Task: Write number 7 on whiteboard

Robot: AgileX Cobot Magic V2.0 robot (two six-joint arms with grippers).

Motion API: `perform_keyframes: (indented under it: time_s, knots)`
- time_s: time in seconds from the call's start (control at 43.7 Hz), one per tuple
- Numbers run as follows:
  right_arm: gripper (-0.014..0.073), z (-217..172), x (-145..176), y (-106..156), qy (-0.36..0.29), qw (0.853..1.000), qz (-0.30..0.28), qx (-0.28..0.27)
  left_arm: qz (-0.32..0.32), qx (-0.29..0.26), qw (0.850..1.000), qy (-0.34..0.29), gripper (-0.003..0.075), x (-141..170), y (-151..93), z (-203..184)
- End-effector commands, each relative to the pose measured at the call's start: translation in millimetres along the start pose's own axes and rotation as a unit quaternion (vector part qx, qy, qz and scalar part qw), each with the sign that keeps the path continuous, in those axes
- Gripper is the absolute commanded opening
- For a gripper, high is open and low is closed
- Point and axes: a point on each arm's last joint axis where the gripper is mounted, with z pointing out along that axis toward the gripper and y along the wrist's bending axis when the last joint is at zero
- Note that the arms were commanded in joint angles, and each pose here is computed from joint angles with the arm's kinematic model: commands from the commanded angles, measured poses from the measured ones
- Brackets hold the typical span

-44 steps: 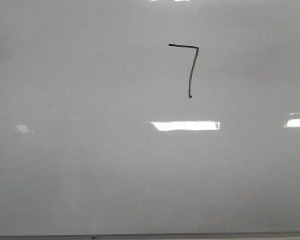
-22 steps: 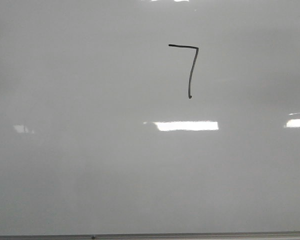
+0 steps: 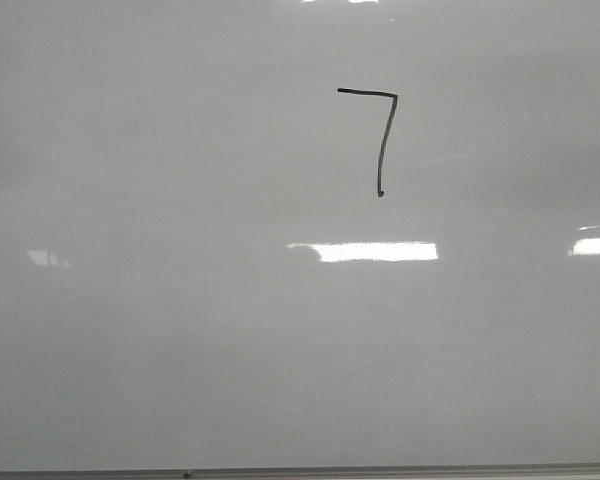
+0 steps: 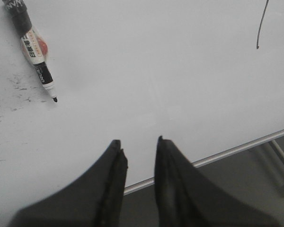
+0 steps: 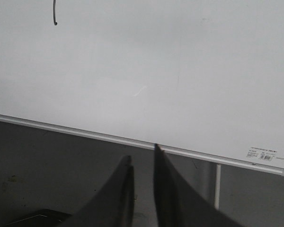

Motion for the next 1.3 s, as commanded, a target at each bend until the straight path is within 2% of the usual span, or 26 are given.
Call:
perform_keyframes:
  time_s: [0.0, 0.046, 0.206, 0.893, 0.939, 1.03, 1.282]
  knots:
    - [-0.0041, -6, -11, -1, -0.045, 0.999, -0.001, 0.004, 0.0, 0.01, 0.999, -0.048, 0.0031, -13, -2, -4]
    - [-0.0074, -6, -11, -1, -0.045, 0.999, -0.001, 0.004, -0.003, 0.01, 0.999, -0.048, -0.0019, -13, -2, -4]
    - [-0.0069, -6, -11, -1, -0.045, 0.999, 0.0, 0.004, -0.021, 0.005, 0.998, -0.053, -0.0021, -14, -1, -4]
    - [-0.0069, -6, -10, -1, -0.044, 0.999, 0.0, 0.004, -0.015, 0.006, 0.998, -0.065, -0.0021, -14, -1, -6]
    - [-0.0069, -6, -10, -1, -0.043, 0.999, 0.0, 0.004, 0.024, -0.025, 0.997, -0.073, -0.0021, -11, 5, -8]
    - [-0.0069, -6, -10, -1, -0.042, 0.999, 0.0, 0.004, 0.057, -0.066, 0.992, -0.089, -0.002, 0, 14, -15]
    - [-0.0069, -6, -10, -1, -0.042, 0.999, 0.0, 0.004, 0.008, -0.146, 0.972, -0.183, -0.002, 54, 25, -17]
